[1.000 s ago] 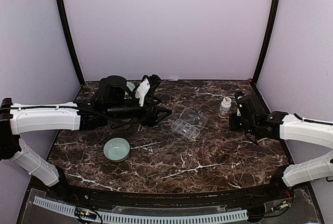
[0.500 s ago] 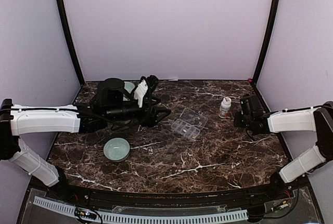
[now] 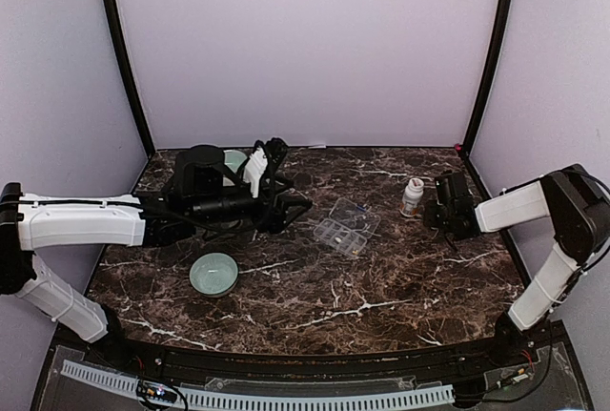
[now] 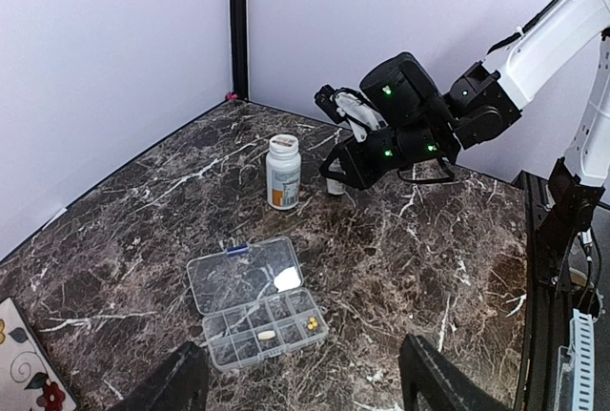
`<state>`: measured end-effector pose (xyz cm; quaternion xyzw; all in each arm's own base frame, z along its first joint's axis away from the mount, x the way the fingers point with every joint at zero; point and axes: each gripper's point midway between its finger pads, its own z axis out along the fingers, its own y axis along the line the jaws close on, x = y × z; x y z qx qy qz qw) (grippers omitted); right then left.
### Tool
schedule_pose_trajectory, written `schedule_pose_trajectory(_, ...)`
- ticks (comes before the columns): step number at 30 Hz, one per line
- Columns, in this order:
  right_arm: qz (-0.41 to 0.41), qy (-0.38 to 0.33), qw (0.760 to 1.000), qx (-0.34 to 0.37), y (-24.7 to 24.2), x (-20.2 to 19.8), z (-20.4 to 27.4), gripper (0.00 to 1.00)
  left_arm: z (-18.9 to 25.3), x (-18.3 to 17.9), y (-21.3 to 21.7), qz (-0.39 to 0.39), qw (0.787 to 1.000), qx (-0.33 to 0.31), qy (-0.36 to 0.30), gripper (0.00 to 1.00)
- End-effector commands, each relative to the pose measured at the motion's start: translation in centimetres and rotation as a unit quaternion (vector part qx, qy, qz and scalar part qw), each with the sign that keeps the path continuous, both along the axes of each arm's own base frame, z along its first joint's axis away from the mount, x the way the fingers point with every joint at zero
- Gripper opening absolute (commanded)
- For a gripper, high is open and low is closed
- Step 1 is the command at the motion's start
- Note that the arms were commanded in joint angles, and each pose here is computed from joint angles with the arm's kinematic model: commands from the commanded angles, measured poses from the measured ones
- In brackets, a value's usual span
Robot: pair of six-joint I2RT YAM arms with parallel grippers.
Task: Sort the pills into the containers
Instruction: Place the pill bottle at the center of the board.
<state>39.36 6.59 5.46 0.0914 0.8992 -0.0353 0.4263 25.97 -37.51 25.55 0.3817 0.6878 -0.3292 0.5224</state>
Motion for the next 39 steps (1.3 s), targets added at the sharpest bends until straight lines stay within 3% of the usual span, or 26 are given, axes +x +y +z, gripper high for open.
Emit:
schedule_pose_trajectory(1,-0.003,-0.030,1.000,0.011,0.1,2.0,1.4,0.00,1.0,-0.2,0.5,0.004,1.000,-0.019,-0.007,0.71)
schedule_pose_trajectory(10,-0.006,-0.015,1.000,0.015,0.1,2.2,0.9,0.20,-0.1,-0.3,0.8,0.006,1.000,-0.016,0.003,0.70)
schedule_pose_trajectory(22,-0.005,-0.002,1.000,0.025,0.3,1.9,0.4,0.35,-0.6,-0.6,0.9,0.004,1.000,-0.016,0.009,0.70)
schedule_pose_trajectory(33,-0.008,-0.024,0.999,0.034,0.2,1.4,1.9,0.41,-0.9,-0.6,1.0,0.006,1.000,-0.014,0.012,0.70)
schedule_pose_trajectory(39,0.003,-0.089,0.995,0.046,0.3,0.8,7.1,0.42,-2.2,-0.4,0.9,0.009,1.000,-0.003,0.025,0.70)
